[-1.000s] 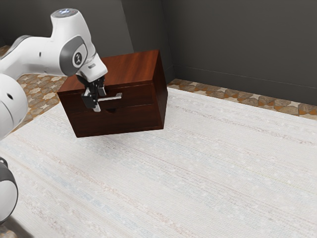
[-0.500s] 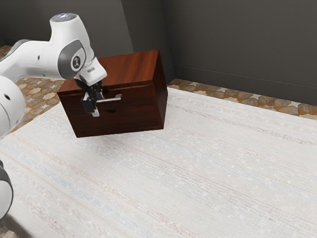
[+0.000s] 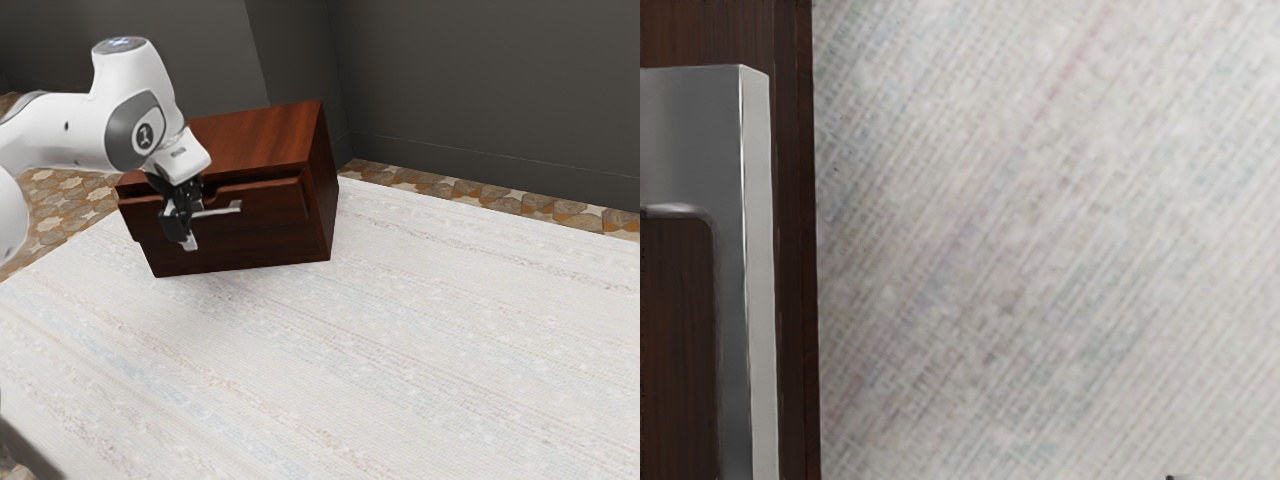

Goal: Pull the drawer handle with one arm to open the drawer

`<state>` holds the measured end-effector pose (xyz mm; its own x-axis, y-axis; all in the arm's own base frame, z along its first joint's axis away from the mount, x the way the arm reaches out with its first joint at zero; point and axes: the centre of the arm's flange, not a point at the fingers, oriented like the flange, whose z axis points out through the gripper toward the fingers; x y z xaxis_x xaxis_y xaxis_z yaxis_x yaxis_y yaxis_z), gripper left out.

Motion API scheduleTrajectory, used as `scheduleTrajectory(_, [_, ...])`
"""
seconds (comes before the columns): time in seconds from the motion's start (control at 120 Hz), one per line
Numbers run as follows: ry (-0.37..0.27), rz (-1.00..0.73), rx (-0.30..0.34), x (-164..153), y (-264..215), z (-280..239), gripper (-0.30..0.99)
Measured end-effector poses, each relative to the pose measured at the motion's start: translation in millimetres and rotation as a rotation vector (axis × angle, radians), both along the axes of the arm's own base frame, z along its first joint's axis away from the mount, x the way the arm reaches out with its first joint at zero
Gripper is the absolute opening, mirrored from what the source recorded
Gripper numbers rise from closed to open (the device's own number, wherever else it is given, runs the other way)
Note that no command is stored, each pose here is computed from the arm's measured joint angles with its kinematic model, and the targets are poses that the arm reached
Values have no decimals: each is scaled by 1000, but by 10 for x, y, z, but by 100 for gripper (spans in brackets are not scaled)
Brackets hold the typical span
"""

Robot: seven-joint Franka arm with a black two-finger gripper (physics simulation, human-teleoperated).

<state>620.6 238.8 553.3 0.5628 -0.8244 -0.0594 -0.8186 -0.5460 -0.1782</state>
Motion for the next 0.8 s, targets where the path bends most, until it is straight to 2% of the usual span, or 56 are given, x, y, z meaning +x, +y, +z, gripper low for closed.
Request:
scheduleTrajectory(0.125, [3, 3, -9, -58, -48, -50, 54])
scheduleTrajectory(0.2, [4, 4, -15, -119, -82, -79, 64])
scheduleTrajectory(0.325, [-4, 6, -18, -187, -114, -66, 60])
scheduleTrajectory(0.525, [-27, 13, -20, -329, -134, 60, 43])
scheduleTrajectory(0.8, [-39, 20, -22, -478, -165, 130, 42])
